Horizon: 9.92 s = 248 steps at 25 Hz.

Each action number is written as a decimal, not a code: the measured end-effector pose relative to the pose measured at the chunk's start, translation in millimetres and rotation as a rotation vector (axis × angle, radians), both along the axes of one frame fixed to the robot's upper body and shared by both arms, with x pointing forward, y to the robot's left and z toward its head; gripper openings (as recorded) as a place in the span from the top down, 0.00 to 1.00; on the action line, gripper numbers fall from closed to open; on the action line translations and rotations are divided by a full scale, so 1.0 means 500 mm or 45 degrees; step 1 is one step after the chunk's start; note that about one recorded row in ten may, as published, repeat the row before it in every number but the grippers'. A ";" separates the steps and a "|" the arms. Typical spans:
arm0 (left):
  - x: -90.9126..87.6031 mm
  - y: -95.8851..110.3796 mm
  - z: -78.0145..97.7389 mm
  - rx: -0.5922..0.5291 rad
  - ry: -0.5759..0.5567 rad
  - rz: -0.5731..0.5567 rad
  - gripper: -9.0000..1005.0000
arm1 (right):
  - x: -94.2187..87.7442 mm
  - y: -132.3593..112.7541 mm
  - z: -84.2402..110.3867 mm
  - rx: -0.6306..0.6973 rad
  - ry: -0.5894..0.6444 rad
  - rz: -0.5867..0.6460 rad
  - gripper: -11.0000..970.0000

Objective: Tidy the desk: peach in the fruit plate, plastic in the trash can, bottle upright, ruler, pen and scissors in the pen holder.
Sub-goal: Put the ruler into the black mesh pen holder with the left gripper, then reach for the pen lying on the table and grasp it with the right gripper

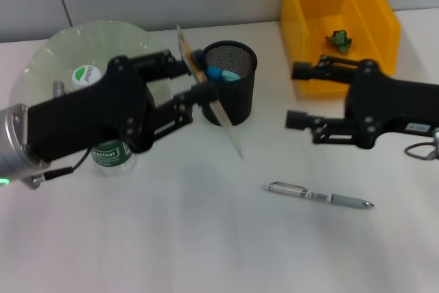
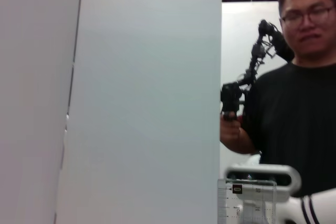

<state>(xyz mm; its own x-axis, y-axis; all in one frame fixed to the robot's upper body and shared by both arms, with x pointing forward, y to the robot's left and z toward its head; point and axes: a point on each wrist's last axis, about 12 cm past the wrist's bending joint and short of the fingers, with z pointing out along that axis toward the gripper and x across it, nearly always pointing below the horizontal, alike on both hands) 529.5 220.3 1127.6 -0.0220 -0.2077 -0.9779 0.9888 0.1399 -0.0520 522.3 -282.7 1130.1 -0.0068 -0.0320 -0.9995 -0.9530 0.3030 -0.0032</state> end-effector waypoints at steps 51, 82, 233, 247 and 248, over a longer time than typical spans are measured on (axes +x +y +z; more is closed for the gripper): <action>0.094 -0.220 -0.020 0.109 -0.082 0.837 0.61 | -0.049 -0.092 -0.080 0.128 0.114 -0.431 0.21; 0.098 -0.187 -0.081 0.231 0.016 0.888 0.61 | -0.012 -0.038 -0.085 0.102 0.164 -0.322 0.21; -0.086 0.035 -0.078 0.609 0.266 0.060 0.19 | 0.111 0.198 -0.016 -1.661 0.493 0.116 0.46; -0.087 0.037 -0.077 0.606 0.266 0.053 0.19 | 0.113 0.199 -0.016 -1.660 0.499 0.105 0.64; -0.087 0.037 -0.077 0.606 0.266 0.053 0.19 | 0.113 0.199 -0.016 -1.661 0.499 0.105 0.66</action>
